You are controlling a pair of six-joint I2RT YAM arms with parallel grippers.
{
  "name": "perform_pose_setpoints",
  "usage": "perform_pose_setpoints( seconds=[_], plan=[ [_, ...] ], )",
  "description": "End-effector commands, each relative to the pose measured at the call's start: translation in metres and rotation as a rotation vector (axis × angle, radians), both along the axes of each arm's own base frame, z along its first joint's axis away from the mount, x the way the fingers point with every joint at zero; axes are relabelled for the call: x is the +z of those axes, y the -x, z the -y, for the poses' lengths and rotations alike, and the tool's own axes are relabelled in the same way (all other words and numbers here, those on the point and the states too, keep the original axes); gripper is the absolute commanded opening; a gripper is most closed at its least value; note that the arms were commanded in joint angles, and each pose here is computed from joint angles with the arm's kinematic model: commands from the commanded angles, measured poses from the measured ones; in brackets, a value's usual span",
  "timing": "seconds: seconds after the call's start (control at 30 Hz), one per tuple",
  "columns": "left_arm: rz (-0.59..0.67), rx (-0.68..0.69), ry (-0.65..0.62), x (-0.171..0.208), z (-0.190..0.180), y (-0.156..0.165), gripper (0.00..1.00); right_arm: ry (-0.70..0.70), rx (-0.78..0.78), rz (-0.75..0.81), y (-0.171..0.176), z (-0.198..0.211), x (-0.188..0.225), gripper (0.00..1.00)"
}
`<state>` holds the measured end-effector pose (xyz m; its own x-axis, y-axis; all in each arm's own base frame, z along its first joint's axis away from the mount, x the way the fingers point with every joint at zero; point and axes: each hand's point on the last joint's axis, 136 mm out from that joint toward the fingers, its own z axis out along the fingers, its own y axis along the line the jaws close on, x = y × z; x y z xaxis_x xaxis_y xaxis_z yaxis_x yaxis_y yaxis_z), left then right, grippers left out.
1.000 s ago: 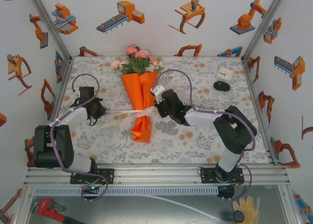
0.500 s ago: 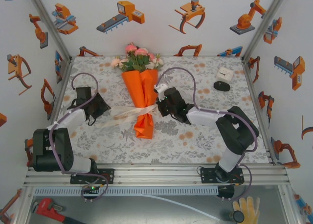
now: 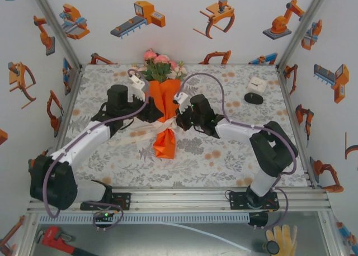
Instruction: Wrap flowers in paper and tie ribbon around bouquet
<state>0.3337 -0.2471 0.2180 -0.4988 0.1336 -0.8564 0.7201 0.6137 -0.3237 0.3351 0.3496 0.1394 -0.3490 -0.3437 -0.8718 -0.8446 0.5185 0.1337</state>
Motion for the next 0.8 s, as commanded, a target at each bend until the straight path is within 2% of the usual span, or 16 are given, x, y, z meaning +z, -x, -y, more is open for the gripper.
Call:
perform_pose_setpoints(
  seconds=[0.0,0.1,0.2,0.3,0.4,0.57,0.77],
  plan=[
    [0.105,-0.253,0.029,0.005,0.028,0.008,0.55,-0.052,0.082,0.03,-0.003,-0.009,0.022,0.0],
    [0.105,-0.337,0.027,-0.001,0.042,0.004,0.54,-0.065,0.096,0.025,-0.004,-0.008,0.024,0.0],
    [0.116,-0.312,-0.006,-0.013,0.045,-0.013,0.52,-0.068,0.11,0.022,-0.004,-0.008,0.025,0.0],
    [0.126,-0.303,0.003,-0.017,0.05,-0.025,0.41,-0.076,0.147,0.015,0.001,-0.012,0.026,0.0],
    [0.106,-0.316,0.013,-0.025,0.056,-0.03,0.36,-0.076,0.165,0.008,0.003,-0.013,0.022,0.0],
    [0.061,-0.395,0.058,-0.033,0.064,-0.019,0.36,-0.064,0.166,-0.004,0.004,-0.013,0.017,0.0],
    [0.025,-0.435,0.055,-0.039,0.062,-0.007,0.46,-0.059,0.161,-0.005,0.001,-0.011,0.016,0.0]
  ],
)
